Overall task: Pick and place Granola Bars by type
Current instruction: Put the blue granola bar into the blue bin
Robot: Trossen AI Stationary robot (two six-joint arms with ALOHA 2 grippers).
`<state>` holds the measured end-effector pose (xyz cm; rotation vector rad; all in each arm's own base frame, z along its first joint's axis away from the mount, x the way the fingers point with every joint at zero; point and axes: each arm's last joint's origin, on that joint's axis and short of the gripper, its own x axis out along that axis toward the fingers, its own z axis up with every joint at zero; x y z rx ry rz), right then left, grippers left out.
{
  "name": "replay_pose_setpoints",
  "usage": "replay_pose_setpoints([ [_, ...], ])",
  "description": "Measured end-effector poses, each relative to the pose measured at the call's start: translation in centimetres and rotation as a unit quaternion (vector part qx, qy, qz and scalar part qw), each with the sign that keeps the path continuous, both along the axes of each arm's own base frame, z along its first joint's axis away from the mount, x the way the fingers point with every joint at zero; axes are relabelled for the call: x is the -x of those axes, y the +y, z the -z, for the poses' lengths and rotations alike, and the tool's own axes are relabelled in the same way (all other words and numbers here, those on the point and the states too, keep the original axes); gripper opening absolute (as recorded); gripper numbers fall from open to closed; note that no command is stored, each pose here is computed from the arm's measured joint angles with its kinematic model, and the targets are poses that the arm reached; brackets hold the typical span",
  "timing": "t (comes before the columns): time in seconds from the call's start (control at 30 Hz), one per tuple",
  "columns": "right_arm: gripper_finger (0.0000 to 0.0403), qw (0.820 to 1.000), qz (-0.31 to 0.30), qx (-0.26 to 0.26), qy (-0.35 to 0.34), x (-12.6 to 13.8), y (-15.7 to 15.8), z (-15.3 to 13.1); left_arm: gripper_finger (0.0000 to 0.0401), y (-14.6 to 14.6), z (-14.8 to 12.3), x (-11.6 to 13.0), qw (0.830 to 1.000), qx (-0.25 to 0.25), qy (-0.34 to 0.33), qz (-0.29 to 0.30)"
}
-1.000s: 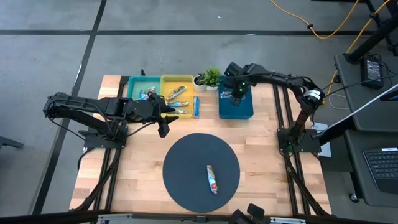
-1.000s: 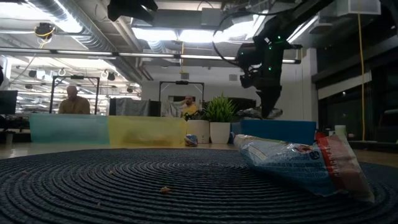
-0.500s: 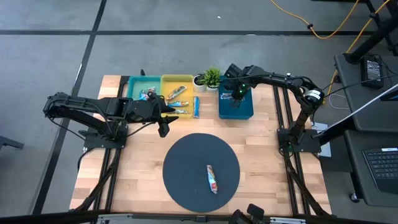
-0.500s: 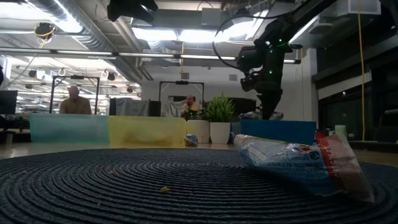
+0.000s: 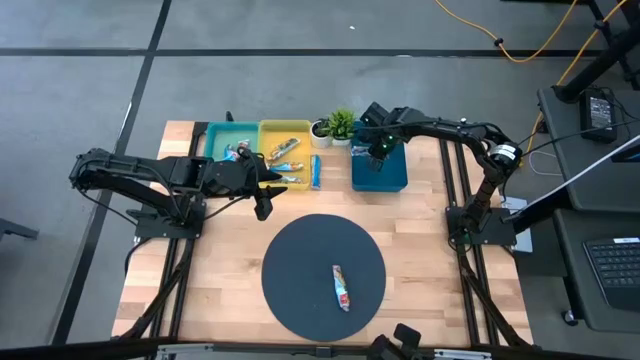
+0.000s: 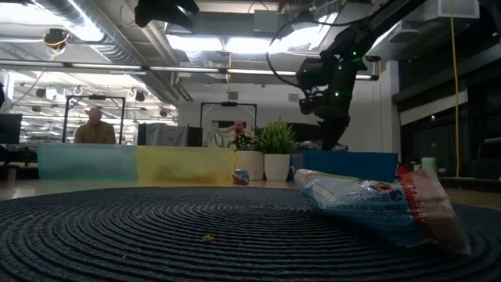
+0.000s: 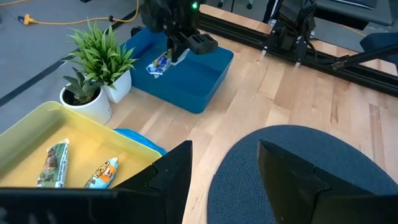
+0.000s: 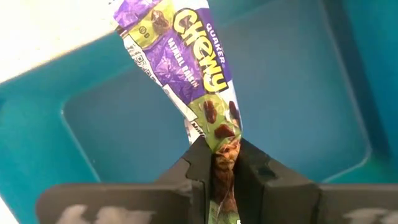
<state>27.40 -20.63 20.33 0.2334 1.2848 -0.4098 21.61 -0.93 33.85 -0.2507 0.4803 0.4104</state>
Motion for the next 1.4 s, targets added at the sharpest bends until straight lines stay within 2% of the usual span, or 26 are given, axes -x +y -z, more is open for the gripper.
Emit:
replay_pose_setpoints([
  [0.27, 0.0049, 0.999, 0.000, -0.023, 0.030, 1.0, 0.8, 2.0, 0.0173, 0.0, 0.0, 0.0, 1.000, 0.003, 0.000, 0.003],
  [0.6, 0.0051, 0.999, 0.002, -0.029, 0.038, 1.2, 0.9, 2.2, 0.0173, 0.0, 0.0, 0.0, 1.000, 0.003, 0.000, 0.004],
  [0.73, 0.0079, 0.999, 0.001, -0.029, 0.038, 1.2, 0.9, 2.2, 0.0173, 0.0, 0.0, 0.0, 1.000, 0.002, 0.000, 0.004],
  [0.87, 0.0135, 0.999, 0.001, -0.029, 0.038, 1.2, 0.9, 2.1, 0.0173, 0.0, 0.0, 0.0, 1.000, 0.002, 0.000, 0.005],
  [1.0, 0.0186, 0.999, 0.012, -0.025, 0.029, 0.8, 0.6, 1.3, 0.0173, 0.0, 0.0, 0.0, 1.000, 0.002, 0.000, 0.005],
  [1.1, 0.0209, 1.000, 0.016, -0.018, 0.018, 0.4, 0.3, 0.1, 0.0173, 0.0, 0.0, 0.0, 1.000, 0.002, 0.001, 0.005],
  [1.4, 0.0212, 0.999, 0.015, 0.017, -0.036, -1.8, -0.3, -5.8, 0.0173, 0.0, 0.0, 0.0, 1.000, -0.012, 0.006, 0.013],
])
